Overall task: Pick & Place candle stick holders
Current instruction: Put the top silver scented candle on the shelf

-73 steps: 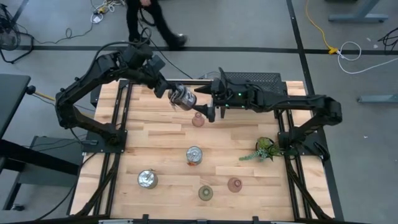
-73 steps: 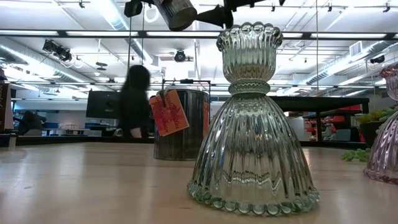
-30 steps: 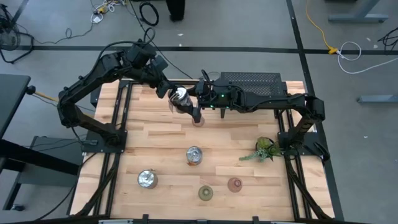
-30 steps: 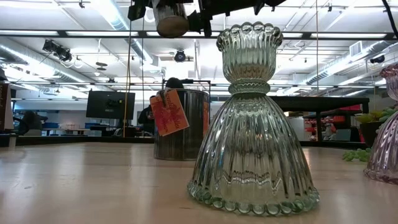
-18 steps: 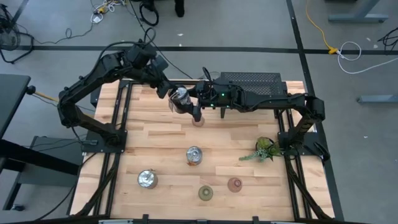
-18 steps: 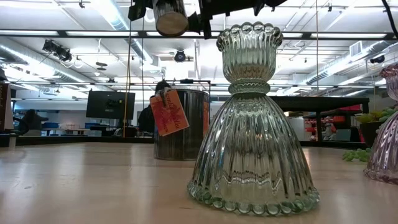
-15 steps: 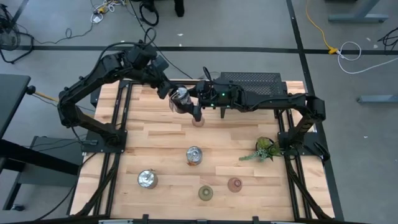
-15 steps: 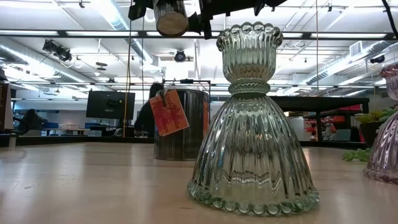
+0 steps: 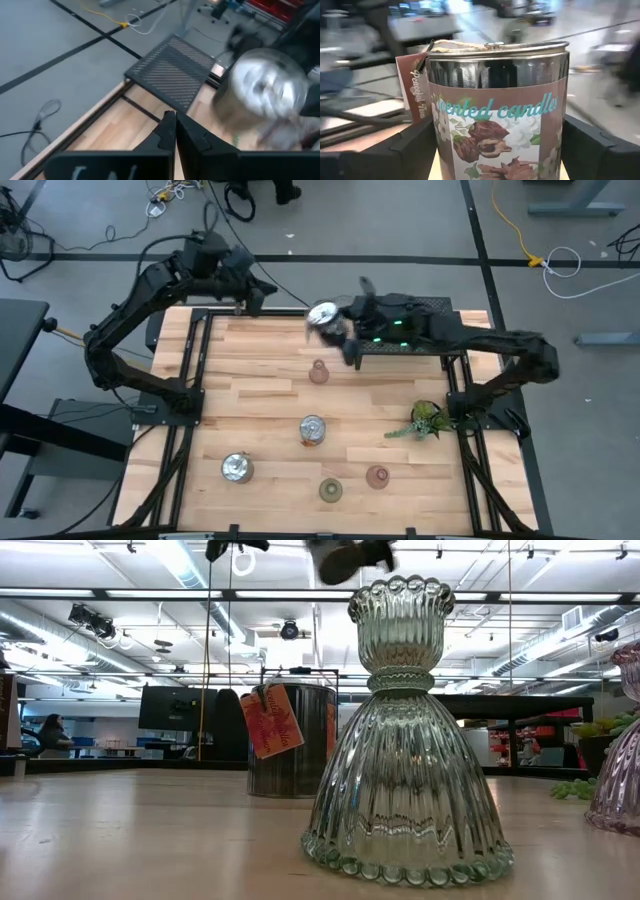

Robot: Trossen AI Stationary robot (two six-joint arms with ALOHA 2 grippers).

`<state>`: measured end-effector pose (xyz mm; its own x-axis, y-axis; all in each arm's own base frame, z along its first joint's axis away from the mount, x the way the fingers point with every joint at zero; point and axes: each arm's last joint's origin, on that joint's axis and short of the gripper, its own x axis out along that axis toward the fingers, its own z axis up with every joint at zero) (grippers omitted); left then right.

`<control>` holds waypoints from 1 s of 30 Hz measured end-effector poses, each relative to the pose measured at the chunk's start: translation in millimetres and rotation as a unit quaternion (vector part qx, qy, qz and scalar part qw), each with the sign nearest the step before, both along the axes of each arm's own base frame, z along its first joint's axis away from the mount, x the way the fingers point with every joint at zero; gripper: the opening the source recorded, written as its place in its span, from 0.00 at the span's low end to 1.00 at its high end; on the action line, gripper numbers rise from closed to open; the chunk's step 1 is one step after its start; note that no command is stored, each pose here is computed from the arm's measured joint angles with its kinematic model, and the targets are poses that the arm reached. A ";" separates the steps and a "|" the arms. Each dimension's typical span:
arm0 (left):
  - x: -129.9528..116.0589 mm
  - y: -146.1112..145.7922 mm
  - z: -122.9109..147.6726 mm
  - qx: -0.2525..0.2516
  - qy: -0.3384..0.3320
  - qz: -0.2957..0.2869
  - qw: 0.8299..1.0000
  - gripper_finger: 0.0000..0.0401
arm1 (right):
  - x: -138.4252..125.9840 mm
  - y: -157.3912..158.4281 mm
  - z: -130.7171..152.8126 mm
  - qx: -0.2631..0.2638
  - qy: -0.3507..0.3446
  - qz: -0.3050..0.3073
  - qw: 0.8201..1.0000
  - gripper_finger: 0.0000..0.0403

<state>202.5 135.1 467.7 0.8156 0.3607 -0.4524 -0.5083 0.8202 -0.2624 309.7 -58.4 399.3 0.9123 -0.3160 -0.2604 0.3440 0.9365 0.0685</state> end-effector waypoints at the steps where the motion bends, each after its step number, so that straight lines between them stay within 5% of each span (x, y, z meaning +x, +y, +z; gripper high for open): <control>1: -2.6 0.9 0.6 0.001 0.000 0.006 1.000 0.03 | -12.1 0.5 6.2 -0.009 0.007 -0.023 1.000 0.82; 8: -12.2 6.4 1.4 -0.001 0.003 0.027 1.000 0.03 | -111.7 6.8 37.6 -0.040 0.056 -0.172 0.983 0.82; 13: -11.0 6.0 1.3 0.022 0.013 0.014 1.000 0.03 | -170.8 14.4 36.8 -0.051 0.000 -0.242 0.969 0.82; 18: -4.6 4.5 2.4 0.036 0.004 0.003 0.999 0.03 | -194.9 8.4 -5.9 -0.055 0.013 -0.338 0.939 0.82; 30: 12.6 1.0 7.4 0.062 -0.033 -0.019 0.997 0.03 | -213.3 -36.0 -89.1 -0.028 -0.009 -0.419 0.908 0.82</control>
<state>215.1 136.0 475.2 0.8558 0.3797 -0.3512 -0.4620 0.8665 -0.1889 96.4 -94.5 310.1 0.3501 -0.9128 -0.2101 0.9360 0.3495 0.0413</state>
